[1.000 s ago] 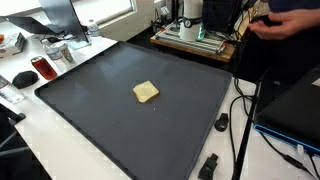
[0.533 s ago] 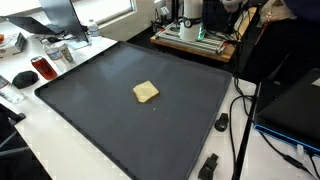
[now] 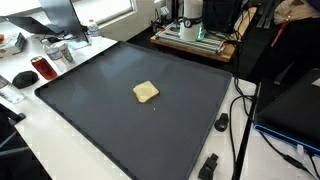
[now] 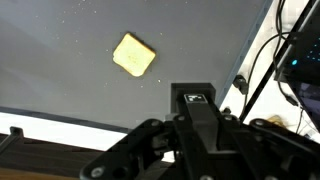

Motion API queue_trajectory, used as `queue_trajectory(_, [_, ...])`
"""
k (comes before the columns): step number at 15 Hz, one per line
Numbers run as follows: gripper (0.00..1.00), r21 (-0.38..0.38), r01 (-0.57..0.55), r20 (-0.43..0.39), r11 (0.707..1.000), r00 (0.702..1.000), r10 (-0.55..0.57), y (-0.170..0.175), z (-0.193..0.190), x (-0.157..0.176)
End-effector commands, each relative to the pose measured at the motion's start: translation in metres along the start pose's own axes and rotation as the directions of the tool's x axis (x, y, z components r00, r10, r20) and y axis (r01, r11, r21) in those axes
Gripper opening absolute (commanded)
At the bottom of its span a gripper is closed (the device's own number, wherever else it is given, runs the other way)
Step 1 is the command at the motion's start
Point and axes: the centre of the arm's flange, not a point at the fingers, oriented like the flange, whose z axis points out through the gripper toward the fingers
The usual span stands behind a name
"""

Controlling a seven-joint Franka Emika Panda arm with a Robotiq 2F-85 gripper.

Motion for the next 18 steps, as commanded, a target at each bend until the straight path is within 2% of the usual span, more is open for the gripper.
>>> queue_trajectory(1, [0.21,0.001,0.005,0.001,1.000,1.000,-0.005,-0.002,0.000,0.000])
queue_trajectory(7, [0.21,0.001,0.009,0.001,1.000,1.000,-0.009,-0.004,0.000,0.000])
queue_trajectory(8, [0.09,0.015,0.021,-0.033,1.000,0.999,-0.020,-0.006,-0.003,0.001])
queue_trajectory(9, [0.09,-0.021,-0.009,-0.051,1.000,0.999,0.008,-0.006,0.000,0.009])
queue_trajectory(10, [0.09,-0.004,-0.009,-0.064,1.000,0.998,0.008,-0.006,0.004,0.021])
queue_trajectory(13, [0.09,-0.026,-0.040,-0.069,0.999,0.997,0.038,-0.006,0.028,0.053])
queue_trajectory(16, [0.08,-0.128,-0.097,-0.056,0.987,0.994,0.090,0.000,0.063,0.073])
queue_trajectory(18, [0.08,-0.166,-0.138,-0.041,0.976,0.990,0.133,0.009,0.087,0.085])
